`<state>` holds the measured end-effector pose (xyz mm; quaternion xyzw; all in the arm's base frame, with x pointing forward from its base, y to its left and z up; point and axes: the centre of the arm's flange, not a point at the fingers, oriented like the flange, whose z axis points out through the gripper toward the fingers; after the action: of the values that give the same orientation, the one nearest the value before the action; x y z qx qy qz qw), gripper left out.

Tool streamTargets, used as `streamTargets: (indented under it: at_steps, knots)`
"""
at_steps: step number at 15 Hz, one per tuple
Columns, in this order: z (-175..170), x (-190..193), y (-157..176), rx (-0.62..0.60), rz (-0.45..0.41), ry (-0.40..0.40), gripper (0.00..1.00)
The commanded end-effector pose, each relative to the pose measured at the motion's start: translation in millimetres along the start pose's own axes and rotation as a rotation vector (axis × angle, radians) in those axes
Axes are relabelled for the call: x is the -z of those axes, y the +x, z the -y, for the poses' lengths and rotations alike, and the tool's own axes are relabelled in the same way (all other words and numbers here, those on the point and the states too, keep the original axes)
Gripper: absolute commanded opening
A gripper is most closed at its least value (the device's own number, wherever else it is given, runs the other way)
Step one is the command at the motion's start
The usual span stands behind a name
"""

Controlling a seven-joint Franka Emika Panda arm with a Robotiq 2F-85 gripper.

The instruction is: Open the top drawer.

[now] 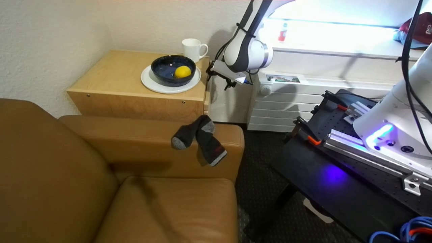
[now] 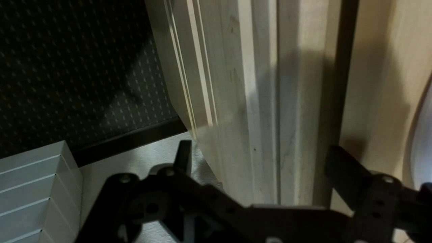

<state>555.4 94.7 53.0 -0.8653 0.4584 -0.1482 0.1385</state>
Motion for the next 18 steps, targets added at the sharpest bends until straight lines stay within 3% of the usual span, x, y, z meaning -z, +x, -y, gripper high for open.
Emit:
streamTargets:
  at_steps: [1,8,9,14,18]
  knots:
    - [12.5,-10.2,1.3,0.12,0.056,0.033,1.0]
    - [6.3,-35.9,3.5,0.374,0.209,0.056,1.0]
    - [-3.1,-15.8,7.7,0.315,0.132,0.034,1.0]
    - [-3.0,-17.0,13.5,0.346,0.159,0.047,1.0]
    - [-32.0,-37.0,13.1,0.276,0.189,-0.112,1.0]
